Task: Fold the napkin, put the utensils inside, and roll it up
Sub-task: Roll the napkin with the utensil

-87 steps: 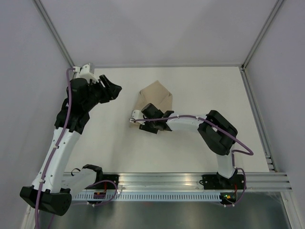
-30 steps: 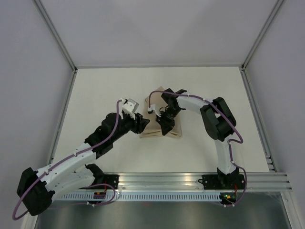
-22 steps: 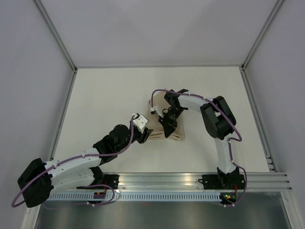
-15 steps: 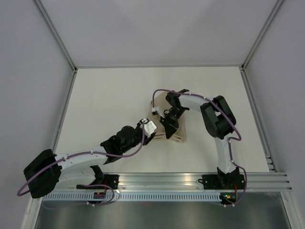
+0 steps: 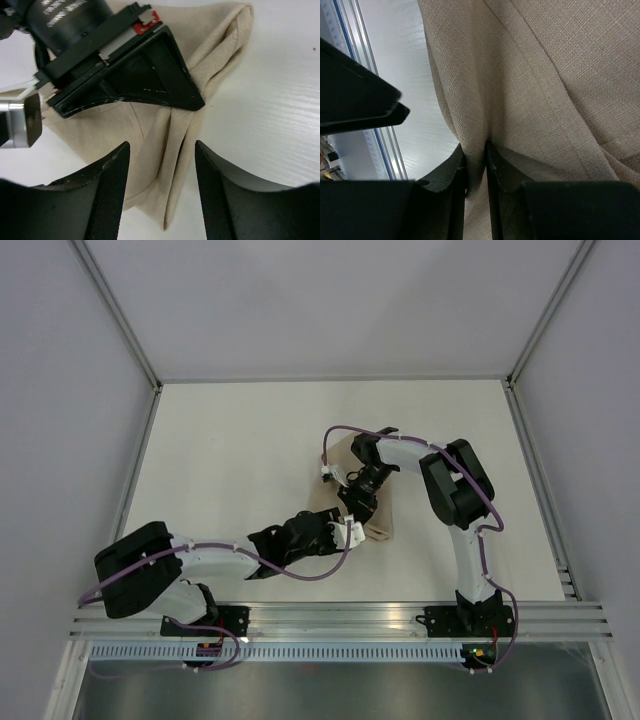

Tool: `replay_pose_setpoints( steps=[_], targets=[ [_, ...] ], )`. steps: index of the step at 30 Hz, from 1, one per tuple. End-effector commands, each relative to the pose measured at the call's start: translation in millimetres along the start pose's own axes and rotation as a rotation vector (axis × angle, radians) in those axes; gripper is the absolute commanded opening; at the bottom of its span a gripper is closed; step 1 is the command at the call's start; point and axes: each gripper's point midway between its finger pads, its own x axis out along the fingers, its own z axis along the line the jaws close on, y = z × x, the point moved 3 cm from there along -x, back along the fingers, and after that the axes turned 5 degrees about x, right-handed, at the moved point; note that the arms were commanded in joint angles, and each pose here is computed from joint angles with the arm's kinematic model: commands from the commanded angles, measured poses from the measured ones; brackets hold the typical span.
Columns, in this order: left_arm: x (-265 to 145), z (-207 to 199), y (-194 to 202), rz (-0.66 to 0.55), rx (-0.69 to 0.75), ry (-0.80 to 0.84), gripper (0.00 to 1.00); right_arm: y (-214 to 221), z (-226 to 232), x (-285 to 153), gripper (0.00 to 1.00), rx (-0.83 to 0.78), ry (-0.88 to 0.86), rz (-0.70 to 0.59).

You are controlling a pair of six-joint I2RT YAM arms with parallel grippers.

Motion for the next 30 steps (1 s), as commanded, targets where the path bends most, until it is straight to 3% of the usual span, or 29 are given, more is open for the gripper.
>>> replay_pose_setpoints(
  steps=[1, 12, 19, 22, 26, 30],
  targets=[
    [12.8, -4.0, -12.0, -0.030, 0.138, 0.025, 0.60, 45.8, -44.4, 23.6, 0.14, 0.002, 0.104, 0.192],
    [33.2, -18.5, 5.1, 0.000, 0.222, 0.068, 0.63, 45.8, -47.9, 22.9, 0.13, 0.005, 0.111, 0.193],
    [42.2, -30.6, 21.6, 0.050, 0.253, 0.114, 0.60, 48.7, -49.2, 24.3, 0.13, 0.014, 0.106, 0.197],
    [42.7, -36.1, 27.1, 0.067, 0.252, 0.141, 0.52, 49.0, -49.4, 24.6, 0.13, 0.014, 0.105, 0.198],
    [43.5, -44.5, 32.9, 0.088, 0.249, 0.190, 0.32, 50.1, -49.7, 24.5, 0.13, 0.018, 0.102, 0.198],
    [44.7, -51.1, 34.7, 0.109, 0.237, 0.239, 0.19, 49.5, -49.8, 24.0, 0.13, 0.017, 0.102, 0.193]
  ],
)
